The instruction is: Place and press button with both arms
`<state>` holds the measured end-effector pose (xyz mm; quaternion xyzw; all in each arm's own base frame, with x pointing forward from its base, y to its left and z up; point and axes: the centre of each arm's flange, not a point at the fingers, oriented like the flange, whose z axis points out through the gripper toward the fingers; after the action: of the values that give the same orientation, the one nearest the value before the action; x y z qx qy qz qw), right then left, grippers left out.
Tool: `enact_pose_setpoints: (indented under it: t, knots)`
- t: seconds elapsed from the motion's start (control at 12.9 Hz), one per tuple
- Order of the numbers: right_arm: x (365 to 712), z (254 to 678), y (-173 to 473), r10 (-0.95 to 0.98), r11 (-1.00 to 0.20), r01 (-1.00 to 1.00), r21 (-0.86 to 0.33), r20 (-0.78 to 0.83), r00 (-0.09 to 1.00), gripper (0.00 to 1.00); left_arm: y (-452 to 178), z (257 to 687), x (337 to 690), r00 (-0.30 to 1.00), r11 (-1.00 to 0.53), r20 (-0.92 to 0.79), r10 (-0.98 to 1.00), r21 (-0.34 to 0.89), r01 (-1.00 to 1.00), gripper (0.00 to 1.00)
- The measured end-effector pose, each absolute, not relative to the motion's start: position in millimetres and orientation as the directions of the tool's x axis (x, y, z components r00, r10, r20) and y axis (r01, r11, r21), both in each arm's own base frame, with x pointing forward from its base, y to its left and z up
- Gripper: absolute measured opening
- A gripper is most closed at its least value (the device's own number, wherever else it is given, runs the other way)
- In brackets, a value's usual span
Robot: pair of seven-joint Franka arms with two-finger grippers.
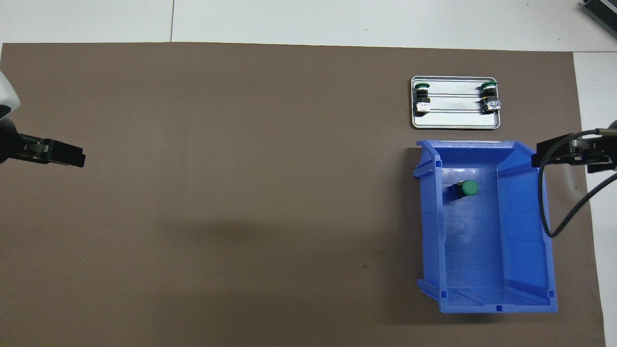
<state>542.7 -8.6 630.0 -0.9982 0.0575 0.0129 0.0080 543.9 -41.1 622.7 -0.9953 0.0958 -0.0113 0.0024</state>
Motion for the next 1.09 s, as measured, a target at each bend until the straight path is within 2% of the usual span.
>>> enact_pose_setpoints:
  t: [1.09]
  knots:
    - [541.7, 629.0, -14.1, -0.123, -0.992, -0.124, -0.008, -0.028, 0.992, 1.00, -41.1, 622.7, 543.9, 0.981, -0.982, 0.022, -0.191, -0.007, -0.191, 1.00]
